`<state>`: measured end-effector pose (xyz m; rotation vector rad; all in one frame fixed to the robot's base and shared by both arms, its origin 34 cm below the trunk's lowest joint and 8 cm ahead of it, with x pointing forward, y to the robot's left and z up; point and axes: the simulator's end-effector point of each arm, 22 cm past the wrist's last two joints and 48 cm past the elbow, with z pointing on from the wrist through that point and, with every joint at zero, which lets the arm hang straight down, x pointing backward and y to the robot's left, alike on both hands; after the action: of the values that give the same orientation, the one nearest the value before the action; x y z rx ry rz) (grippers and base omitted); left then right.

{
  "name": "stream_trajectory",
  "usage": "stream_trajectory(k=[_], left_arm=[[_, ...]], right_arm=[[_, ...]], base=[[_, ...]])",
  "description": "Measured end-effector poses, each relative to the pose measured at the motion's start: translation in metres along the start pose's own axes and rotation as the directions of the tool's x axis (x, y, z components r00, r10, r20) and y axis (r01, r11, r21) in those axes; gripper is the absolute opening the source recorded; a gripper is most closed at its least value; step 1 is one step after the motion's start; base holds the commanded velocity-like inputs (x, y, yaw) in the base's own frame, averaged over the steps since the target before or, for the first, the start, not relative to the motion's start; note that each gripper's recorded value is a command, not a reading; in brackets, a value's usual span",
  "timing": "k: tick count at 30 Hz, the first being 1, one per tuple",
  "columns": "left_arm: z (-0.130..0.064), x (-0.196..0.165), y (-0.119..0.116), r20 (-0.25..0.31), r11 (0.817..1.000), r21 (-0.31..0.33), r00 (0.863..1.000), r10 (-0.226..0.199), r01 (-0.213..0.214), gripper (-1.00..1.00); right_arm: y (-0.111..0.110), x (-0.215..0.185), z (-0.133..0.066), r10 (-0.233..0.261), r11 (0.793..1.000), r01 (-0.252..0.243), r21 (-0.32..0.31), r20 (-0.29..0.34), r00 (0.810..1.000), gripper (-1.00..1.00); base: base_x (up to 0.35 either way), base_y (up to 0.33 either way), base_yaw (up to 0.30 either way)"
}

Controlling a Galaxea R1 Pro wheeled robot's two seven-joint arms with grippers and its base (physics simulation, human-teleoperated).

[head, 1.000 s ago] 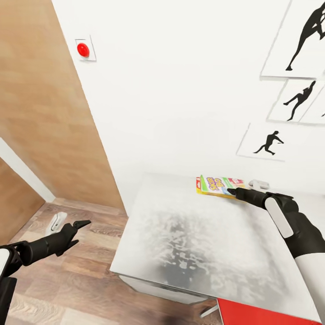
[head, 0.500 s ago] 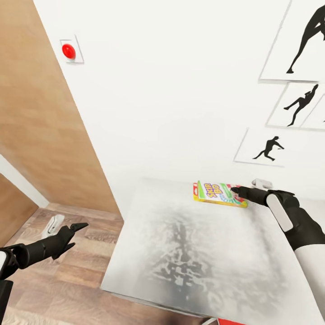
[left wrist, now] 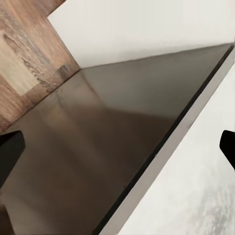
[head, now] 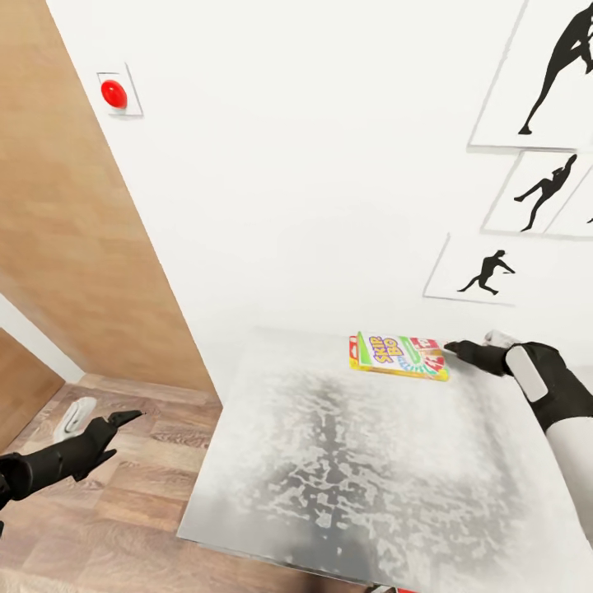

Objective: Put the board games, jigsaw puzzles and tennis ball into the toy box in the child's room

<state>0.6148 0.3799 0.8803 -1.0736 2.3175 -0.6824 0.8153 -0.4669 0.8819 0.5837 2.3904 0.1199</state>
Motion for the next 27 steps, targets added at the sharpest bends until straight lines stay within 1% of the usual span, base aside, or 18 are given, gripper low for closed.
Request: stream_trajectory(k=[1, 3, 5, 7, 9, 14, 16, 20, 25, 26, 27], left_arm=[[-0.003, -0.004, 0.004, 0.011, 1.000, -0.007, 1.000, -0.007, 0.008, 1.00], [-0.005, -0.007, 0.007, 0.018, 1.000, -0.012, 1.000, -0.011, 0.011, 1.00], [-0.006, -0.009, 0.010, 0.024, 1.000, -0.021, 1.000, -0.009, 0.009, 1.00], [-0.006, -0.008, 0.009, 0.023, 1.000, -0.020, 1.000, -0.005, 0.006, 1.00], [-0.005, -0.007, 0.008, 0.022, 1.000, -0.018, 1.000, -0.004, 0.004, 1.00], [-0.005, -0.005, 0.007, 0.018, 1.000, -0.013, 1.000, -0.005, 0.006, 1.00], [-0.004, -0.005, 0.007, 0.017, 1.000, -0.015, 1.000, -0.006, 0.007, 1.00], [-0.002, -0.004, 0.009, 0.015, 1.000, -0.021, 1.000, -0.008, 0.008, 1.00], [-0.002, -0.006, 0.009, 0.018, 1.000, -0.025, 1.000, 0.001, -0.001, 1.00], [-0.002, -0.007, 0.009, 0.019, 1.000, -0.023, 1.000, 0.001, 0.000, 1.00], [-0.002, -0.007, 0.009, 0.018, 1.000, -0.024, 1.000, 0.001, 0.000, 1.00]], right_arm=[[-0.007, 0.002, 0.007, 0.035, 0.999, -0.035, 0.019, -0.031, 0.999, 1.00], [-0.014, 0.002, 0.013, 0.068, 0.997, -0.066, 0.037, -0.046, 0.997, 1.00], [-0.018, -0.005, 0.018, 0.099, 0.994, -0.098, 0.052, -0.028, 0.995, 1.00], [-0.017, -0.011, 0.021, 0.113, 0.992, -0.112, 0.055, -0.007, 0.994, 1.00], [-0.015, -0.013, 0.022, 0.112, 0.992, -0.112, 0.054, 0.004, 0.994, 1.00], [-0.003, -0.027, 0.020, 0.074, 0.996, -0.076, 0.039, 0.034, 0.997, 1.00], [-0.001, -0.029, 0.021, 0.066, 0.997, -0.067, 0.037, 0.035, 0.997, 1.00], [0.003, -0.027, 0.022, 0.059, 0.998, -0.060, 0.027, 0.024, 0.998, 1.00], [0.004, -0.024, 0.026, 0.063, 0.998, -0.064, 0.021, 0.009, 0.998, 1.00], [0.004, -0.017, 0.027, 0.067, 0.998, -0.067, 0.020, -0.018, 0.998, 1.00], [0.004, -0.014, 0.028, 0.068, 0.998, -0.067, 0.021, -0.027, 0.997, 1.00]], base=[[0.000, 0.000, -0.003], [0.000, 0.000, -0.002], [0.000, 0.000, -0.001], [0.000, 0.000, 0.000], [0.000, 0.000, 0.000], [0.000, 0.000, 0.000], [0.000, 0.000, 0.018], [0.000, 0.000, 0.064], [0.000, 0.000, 0.100], [0.000, 0.000, 0.110], [0.000, 0.000, 0.114]])
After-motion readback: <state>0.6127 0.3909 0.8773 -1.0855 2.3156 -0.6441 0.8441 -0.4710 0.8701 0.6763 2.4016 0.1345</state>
